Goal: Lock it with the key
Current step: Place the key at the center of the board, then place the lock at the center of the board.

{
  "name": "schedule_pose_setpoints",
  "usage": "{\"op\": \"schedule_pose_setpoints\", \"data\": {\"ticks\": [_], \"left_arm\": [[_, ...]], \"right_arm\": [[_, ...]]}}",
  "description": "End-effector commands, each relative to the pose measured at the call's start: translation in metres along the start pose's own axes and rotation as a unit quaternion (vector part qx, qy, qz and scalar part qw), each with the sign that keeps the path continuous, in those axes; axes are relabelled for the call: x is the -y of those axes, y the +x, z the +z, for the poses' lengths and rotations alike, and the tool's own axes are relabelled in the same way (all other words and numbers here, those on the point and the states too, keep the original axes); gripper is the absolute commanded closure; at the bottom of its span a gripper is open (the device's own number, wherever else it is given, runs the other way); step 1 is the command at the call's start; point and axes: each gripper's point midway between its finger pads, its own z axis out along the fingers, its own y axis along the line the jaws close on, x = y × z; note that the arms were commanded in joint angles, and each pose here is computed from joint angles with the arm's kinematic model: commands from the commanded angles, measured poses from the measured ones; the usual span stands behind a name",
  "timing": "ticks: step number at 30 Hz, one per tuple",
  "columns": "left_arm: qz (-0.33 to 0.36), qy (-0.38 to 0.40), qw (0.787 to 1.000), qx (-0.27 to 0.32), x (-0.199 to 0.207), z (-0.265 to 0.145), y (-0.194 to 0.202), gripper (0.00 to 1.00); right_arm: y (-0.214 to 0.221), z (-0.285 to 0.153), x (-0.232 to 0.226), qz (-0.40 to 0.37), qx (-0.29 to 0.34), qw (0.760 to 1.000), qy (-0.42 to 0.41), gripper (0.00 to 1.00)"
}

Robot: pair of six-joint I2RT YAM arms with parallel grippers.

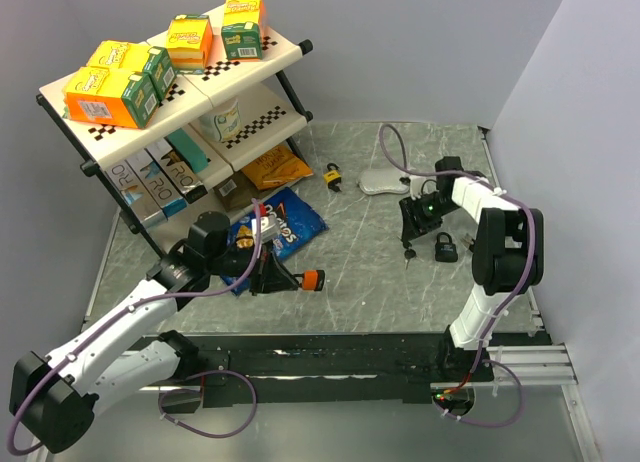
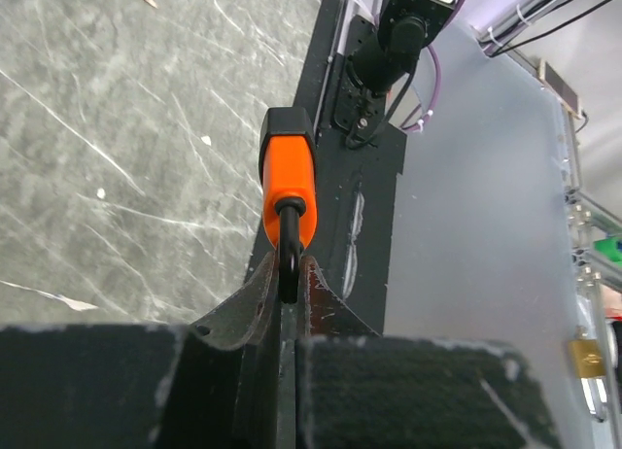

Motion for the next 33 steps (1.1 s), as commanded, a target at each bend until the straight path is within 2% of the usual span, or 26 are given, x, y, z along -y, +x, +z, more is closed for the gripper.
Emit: {"op": "schedule_pose_setpoints", "data": {"ticks": [1, 5, 6, 8, 10, 11, 13, 15, 19, 23, 26, 28, 33], "left_arm": [[-0.001, 0.026, 0.999, 0.020, 0.008, 0.002, -0.011, 0.99], [-0.012, 0.023, 0.999, 0.023, 0.009, 0.002, -0.016, 0.99], [-0.016, 0.022, 0.999, 0.024, 0.009, 0.003, -0.018, 0.99], [-0.031, 0.020, 0.999, 0.024, 0.009, 0.003, -0.019, 0.99], [-0.044, 0.015, 0.999, 0.017, 0.007, 0.003, -0.017, 0.99], [-0.050, 0.014, 0.999, 0.013, 0.007, 0.003, -0.016, 0.99], [-0.065, 0.015, 0.998, 0.005, 0.007, 0.004, -0.011, 0.99], [-0.075, 0.020, 0.997, 0.002, 0.008, 0.004, -0.008, 0.99], [-0.105, 0.032, 0.994, 0.012, 0.013, 0.006, -0.014, 0.99], [-0.133, 0.038, 0.990, 0.020, 0.015, 0.008, -0.016, 0.99], [-0.157, 0.043, 0.986, 0.029, 0.015, 0.010, -0.019, 0.99], [-0.180, 0.041, 0.982, 0.032, 0.014, 0.012, -0.019, 0.99], [-0.215, 0.033, 0.975, 0.045, 0.005, 0.018, -0.021, 0.99]], "right_arm": [[-0.028, -0.028, 0.000, -0.019, 0.038, 0.999, 0.022, 0.35], [-0.048, -0.059, -0.020, -0.053, 0.072, 0.996, 0.021, 0.33], [-0.056, -0.074, -0.032, -0.074, 0.094, 0.993, 0.023, 0.25], [-0.066, -0.097, -0.061, -0.114, 0.127, 0.985, 0.012, 0.16], [-0.069, -0.106, -0.091, -0.158, 0.141, 0.977, 0.001, 0.12], [-0.068, -0.120, -0.109, -0.192, 0.157, 0.969, 0.002, 0.08], [-0.058, -0.114, -0.147, -0.254, 0.152, 0.955, -0.013, 0.07], [-0.052, -0.125, -0.176, -0.318, 0.172, 0.933, -0.009, 0.02], [-0.028, -0.127, -0.246, -0.427, 0.188, 0.883, -0.051, 0.01], [-0.006, -0.131, -0.295, -0.496, 0.204, 0.837, -0.106, 0.01], [-0.003, -0.125, -0.314, -0.523, 0.206, 0.819, -0.113, 0.01], [-0.014, -0.118, -0.312, -0.538, 0.207, 0.813, -0.079, 0.01], [-0.015, -0.102, -0.333, -0.588, 0.194, 0.782, -0.070, 0.04]]}}
